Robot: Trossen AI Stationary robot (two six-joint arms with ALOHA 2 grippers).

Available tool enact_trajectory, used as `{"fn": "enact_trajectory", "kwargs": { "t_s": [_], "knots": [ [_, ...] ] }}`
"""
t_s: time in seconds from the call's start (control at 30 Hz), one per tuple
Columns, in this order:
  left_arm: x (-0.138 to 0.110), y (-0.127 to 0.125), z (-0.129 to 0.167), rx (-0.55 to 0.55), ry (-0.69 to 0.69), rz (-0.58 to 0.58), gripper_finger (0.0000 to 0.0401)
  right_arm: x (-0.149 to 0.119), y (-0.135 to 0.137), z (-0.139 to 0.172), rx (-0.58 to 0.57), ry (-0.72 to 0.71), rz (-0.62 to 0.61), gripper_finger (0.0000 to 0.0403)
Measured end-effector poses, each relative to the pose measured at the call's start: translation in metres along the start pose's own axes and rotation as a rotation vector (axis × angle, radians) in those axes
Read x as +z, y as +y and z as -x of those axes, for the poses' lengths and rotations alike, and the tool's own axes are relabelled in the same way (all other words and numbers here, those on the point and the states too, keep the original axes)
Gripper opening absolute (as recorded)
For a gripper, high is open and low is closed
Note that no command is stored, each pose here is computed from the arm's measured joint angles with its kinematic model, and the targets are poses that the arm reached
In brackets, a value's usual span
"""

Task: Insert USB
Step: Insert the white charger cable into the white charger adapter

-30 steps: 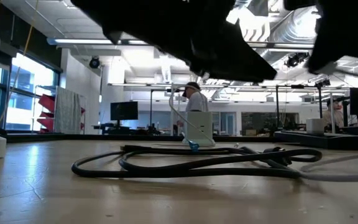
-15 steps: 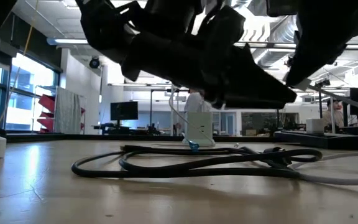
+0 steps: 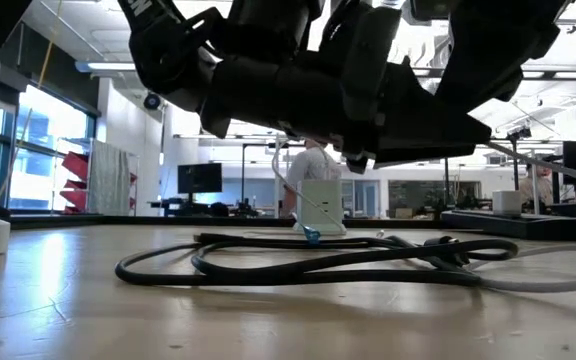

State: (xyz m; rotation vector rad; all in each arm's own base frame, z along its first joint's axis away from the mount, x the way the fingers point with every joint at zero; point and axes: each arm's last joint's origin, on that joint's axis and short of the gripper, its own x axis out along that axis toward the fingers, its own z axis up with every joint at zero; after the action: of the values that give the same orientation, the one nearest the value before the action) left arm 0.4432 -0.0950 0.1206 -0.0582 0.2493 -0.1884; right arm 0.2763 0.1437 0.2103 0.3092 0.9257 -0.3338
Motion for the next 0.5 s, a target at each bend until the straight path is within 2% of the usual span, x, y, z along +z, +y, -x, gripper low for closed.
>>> {"fn": "enact_trajectory", "kwargs": {
  "t_s": [0.07, 0.13, 0.5],
  "knots": [
    [-0.0003, 0.0010, 0.0000, 0.001, 0.003, 0.001, 0.0032, 0.0001, 0.0000, 0.0001, -0.007, -0.009, -0.017, 0.0022],
    [-0.0006, 0.0014, 0.0000, 0.001, 0.006, 0.003, 0.0011, 0.0003, -0.0003, 0.0003, -0.015, -0.018, -0.033, 0.0034],
    [0.0005, 0.0019, 0.0001, 0.033, -0.008, 0.009, 0.0000, -0.0068, 0.0083, 0.0097, -0.032, -0.109, -0.016, 0.0164]
  ]
}}
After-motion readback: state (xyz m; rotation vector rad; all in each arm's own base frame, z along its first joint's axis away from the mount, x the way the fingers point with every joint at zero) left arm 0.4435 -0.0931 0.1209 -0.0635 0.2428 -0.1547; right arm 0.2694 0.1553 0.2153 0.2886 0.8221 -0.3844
